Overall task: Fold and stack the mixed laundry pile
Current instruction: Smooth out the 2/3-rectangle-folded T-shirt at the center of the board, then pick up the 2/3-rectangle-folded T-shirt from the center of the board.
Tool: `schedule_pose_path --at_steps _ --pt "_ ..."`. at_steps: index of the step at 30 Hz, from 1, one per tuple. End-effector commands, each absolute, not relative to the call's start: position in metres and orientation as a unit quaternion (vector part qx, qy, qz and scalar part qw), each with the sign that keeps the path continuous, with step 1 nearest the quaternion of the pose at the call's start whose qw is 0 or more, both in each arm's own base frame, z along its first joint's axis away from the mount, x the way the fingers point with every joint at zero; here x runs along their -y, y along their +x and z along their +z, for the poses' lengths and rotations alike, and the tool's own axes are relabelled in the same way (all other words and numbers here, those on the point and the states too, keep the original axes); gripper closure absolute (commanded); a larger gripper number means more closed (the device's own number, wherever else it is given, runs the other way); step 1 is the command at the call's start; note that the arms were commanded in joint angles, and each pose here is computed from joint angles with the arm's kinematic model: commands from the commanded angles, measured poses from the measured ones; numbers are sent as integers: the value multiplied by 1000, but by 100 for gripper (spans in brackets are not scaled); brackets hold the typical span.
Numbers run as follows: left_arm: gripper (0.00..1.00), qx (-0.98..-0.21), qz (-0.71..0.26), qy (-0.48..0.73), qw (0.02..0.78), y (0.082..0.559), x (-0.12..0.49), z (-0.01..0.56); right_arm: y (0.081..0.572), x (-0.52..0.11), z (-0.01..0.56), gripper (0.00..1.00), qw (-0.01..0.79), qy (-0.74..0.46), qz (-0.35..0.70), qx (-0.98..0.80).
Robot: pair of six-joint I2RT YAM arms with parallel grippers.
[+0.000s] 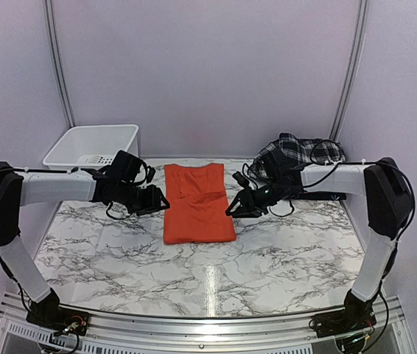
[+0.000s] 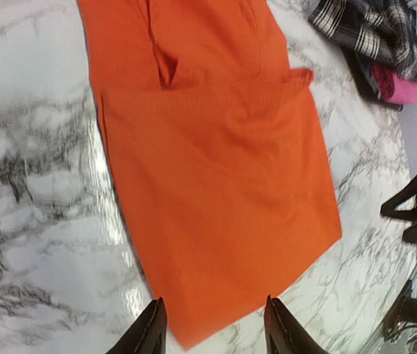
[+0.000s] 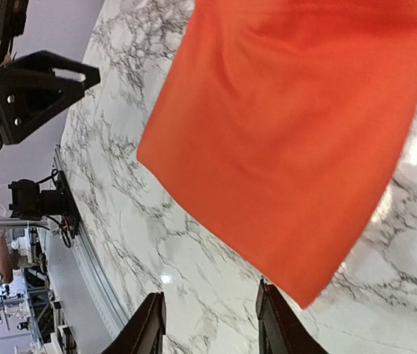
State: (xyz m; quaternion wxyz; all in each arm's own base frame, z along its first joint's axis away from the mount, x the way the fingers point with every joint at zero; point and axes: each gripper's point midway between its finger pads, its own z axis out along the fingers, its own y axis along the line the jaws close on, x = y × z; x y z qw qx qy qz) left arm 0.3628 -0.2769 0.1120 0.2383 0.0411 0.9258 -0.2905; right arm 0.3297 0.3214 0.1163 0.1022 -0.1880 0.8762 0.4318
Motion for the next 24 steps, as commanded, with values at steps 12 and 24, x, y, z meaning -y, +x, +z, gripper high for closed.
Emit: schedule_pose_path --at_steps 12,24 --pt "52 -927 -346 -15 145 290 293 34 308 -281 32 60 42 -137 381 -913" --pt "66 -933 -337 -12 129 284 294 14 303 -301 21 66 32 -154 391 -907"
